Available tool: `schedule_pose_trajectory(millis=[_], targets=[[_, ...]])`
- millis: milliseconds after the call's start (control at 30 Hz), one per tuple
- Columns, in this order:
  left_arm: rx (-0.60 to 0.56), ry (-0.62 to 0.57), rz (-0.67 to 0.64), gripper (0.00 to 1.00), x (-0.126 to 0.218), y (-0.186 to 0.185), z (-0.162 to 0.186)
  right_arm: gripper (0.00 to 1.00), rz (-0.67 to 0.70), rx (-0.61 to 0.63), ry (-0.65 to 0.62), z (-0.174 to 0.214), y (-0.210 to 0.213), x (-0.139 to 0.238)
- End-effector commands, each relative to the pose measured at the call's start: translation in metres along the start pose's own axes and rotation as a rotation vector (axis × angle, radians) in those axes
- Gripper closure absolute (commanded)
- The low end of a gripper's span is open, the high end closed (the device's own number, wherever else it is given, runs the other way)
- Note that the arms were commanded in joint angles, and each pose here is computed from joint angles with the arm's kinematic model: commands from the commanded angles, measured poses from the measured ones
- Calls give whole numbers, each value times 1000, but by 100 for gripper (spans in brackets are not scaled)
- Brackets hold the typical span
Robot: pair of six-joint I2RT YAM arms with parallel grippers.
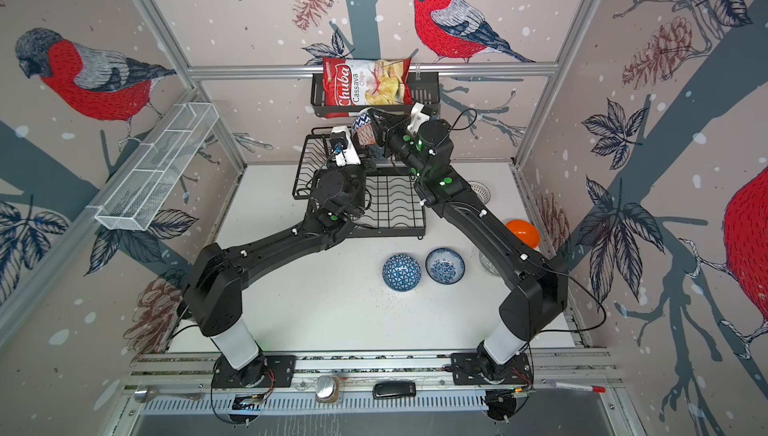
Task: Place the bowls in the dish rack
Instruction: 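Close the right gripper on the bowl rim while the left gripper holds it, then open the left gripper off the bowl and draw it back while the right holds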
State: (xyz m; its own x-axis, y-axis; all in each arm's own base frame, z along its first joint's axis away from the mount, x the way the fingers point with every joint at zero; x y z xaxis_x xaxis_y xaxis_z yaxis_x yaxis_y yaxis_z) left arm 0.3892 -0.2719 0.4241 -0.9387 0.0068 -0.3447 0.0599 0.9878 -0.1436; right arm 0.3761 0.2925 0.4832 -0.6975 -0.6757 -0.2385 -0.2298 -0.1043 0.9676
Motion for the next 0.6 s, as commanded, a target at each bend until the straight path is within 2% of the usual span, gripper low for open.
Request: schedule_pose_trajectory(millis=[0,167,567], targets=[[132,-113,40,100,2,1,-40,99,-29,100,-24,-3,-2,4],[123,-80,75,100,2,-3,-39,100,-152,170,2,3,9,12],[108,34,125,77,5,-2,-21,100,-256,233,-13,0,19,30]])
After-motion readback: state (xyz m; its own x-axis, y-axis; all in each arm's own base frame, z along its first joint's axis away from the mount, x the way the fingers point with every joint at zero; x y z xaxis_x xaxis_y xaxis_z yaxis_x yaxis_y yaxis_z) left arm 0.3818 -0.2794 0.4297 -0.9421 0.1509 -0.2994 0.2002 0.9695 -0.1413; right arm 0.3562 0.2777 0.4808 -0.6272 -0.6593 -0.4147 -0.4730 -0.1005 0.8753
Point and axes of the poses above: each gripper's point midway between its finger pads, its own x axis back along the fingers, its own y axis along the line the jaws close on, z = x × y, the point moved 4 cm from there along x, back along the fingers, and after that the axes turned 2 degrees about -x, right-handed, at the moved point
